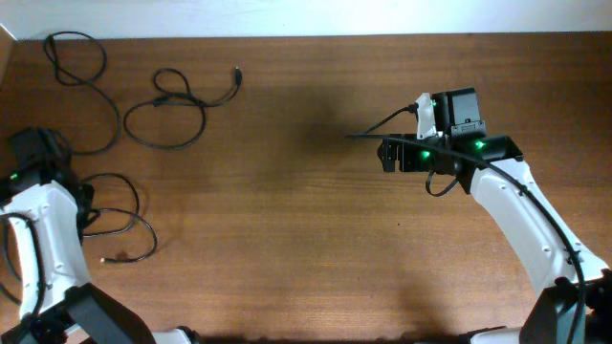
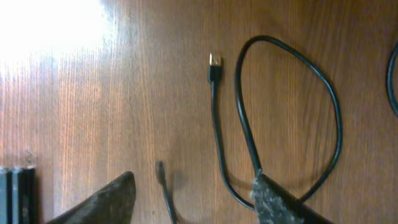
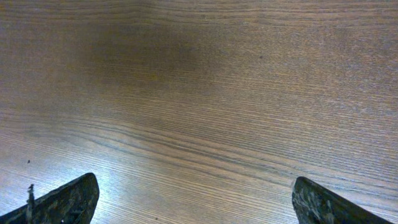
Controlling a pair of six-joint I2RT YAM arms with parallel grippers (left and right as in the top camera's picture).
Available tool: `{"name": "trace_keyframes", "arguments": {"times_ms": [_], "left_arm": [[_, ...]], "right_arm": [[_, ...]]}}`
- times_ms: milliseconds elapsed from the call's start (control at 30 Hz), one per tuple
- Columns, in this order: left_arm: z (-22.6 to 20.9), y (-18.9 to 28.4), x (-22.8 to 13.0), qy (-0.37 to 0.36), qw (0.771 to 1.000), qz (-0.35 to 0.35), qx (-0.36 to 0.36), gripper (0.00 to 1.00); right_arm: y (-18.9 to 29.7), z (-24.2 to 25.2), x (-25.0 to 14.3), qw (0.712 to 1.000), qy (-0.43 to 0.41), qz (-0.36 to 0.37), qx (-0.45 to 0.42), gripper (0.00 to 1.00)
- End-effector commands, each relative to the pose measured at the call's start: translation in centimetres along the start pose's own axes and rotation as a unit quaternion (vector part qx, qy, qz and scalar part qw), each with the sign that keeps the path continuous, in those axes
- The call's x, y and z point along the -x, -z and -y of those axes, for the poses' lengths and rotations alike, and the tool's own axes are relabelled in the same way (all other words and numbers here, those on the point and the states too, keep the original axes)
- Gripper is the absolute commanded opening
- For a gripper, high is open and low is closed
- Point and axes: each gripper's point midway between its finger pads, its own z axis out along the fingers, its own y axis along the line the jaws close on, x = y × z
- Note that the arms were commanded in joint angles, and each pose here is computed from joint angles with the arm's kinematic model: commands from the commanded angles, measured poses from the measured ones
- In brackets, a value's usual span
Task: Untangle cables
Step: 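Drag the grasped cable leftward to the near-left table area, then lay the cable down at the near-left area and open the left gripper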
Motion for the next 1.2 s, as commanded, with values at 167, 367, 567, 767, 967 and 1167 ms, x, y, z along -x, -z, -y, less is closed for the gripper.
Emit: {"name": "trace_keyframes", "arguments": {"times_ms": [167,367,567,767,967,1167], "left_arm": [[2.1,0.5,-1.9,-0.019,0.995,-0.073,-0.07,0.99],[8.0,8.2,-5.9,-0.204,0.915,-0.135,-0.321,0.99],[8.1,19.4,-11.2,-0.392,0.802,-0.029,-0.45,0.99],[3.7,26.0,-13.3,-0.434,0.738,0.06,-0.514,0.99],[-3.3,27.9,-13.4,-0.422,0.713,0.113,-0.548,0.99],[-7.1,28.1,-12.1,-0.394,0.721,0.167,-0.544,0.99]], "right_arm": [[-0.2,0.0,-0.2,1.0,0.004,-0.002,-0.002,0.99],[-0.2,0.0,-0.2,1.0,0.004,-0.002,-0.002,0.99],[-0.2,0.0,-0.2,1.0,0.004,-0.002,-0.002,0.98],[-0.2,0.0,-0.1,1.0,0.004,-0.002,-0.002,0.99],[-0.2,0.0,-0.1,1.0,0.004,-0.002,-0.002,0.99],[-0.2,0.0,-0.1,1.0,0.004,-0.002,-0.002,0.98]]}}
